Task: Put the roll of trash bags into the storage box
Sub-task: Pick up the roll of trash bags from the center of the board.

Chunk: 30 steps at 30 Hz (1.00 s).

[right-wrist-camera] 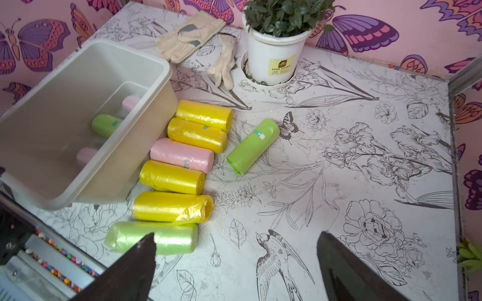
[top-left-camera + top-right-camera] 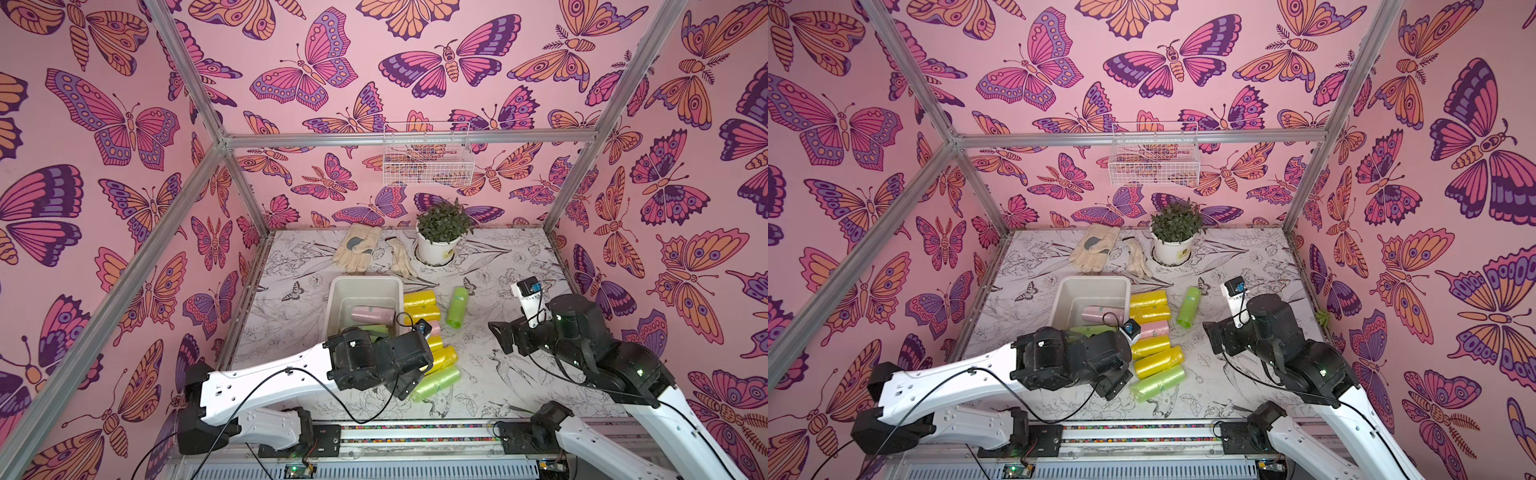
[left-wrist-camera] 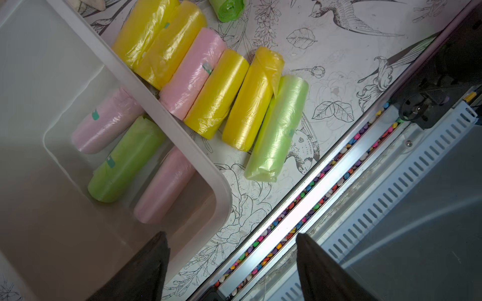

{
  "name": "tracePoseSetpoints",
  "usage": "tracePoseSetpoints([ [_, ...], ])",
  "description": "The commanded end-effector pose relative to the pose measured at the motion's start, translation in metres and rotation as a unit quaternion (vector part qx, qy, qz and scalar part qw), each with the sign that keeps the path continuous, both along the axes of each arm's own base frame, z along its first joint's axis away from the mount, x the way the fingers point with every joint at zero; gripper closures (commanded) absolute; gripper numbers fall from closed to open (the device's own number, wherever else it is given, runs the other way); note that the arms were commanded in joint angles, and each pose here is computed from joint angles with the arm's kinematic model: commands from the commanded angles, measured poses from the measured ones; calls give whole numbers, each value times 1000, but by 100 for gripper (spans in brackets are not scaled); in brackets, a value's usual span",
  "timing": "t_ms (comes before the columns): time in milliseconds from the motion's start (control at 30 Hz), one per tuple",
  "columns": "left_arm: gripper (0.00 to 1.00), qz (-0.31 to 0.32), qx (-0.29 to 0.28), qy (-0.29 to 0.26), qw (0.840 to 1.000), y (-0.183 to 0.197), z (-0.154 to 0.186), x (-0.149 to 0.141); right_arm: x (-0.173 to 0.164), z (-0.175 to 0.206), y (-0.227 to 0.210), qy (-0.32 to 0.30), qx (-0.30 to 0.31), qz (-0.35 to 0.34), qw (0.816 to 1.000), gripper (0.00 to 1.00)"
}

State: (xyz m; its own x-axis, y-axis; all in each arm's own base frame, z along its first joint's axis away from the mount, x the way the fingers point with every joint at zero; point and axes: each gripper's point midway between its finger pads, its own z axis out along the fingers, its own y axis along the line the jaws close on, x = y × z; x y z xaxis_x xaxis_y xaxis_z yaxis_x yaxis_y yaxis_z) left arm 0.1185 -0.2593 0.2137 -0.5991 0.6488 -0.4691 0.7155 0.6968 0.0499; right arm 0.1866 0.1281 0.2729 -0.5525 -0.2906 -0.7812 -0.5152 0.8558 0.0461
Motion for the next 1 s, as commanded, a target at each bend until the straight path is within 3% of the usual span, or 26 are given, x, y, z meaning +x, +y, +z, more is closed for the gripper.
tracePoseSetpoints([
  [0, 20, -17, -6, 5, 1000, -11, 6, -3, -14, -10, 14, 27, -13, 73, 997, 1],
  [167, 20, -32, -10, 19, 999, -17, 0, -10, -11, 34, 16, -4, -13, 86, 996, 1],
  [300, 20, -40, -15, 35, 998, -24, -14, -15, -3, 21, 5, -30, -44, 65, 996, 1],
  [400, 21, -44, 0, 43, 998, -29, -25, -20, -8, 5, 1, -56, -1, 47, 997, 1],
  [500, 21, -61, 13, 51, 997, -36, -33, -29, -19, -4, -9, -129, 55, 34, 990, 1],
  [600, 21, -74, 20, 61, 995, -43, -38, -36, -34, 11, -16, -166, 72, 44, 982, 1],
  [733, 21, -90, 32, 69, 993, -53, -49, -39, -49, -9, 23, -105, 99, 143, 979, 1],
  [800, 21, -99, 37, 74, 992, -58, -55, -41, -53, -18, 38, -62, 83, 180, 978, 1],
  [967, 21, -111, 46, 96, 988, -69, -77, -46, -36, -17, 12, -100, 50, 101, 989, 1],
])
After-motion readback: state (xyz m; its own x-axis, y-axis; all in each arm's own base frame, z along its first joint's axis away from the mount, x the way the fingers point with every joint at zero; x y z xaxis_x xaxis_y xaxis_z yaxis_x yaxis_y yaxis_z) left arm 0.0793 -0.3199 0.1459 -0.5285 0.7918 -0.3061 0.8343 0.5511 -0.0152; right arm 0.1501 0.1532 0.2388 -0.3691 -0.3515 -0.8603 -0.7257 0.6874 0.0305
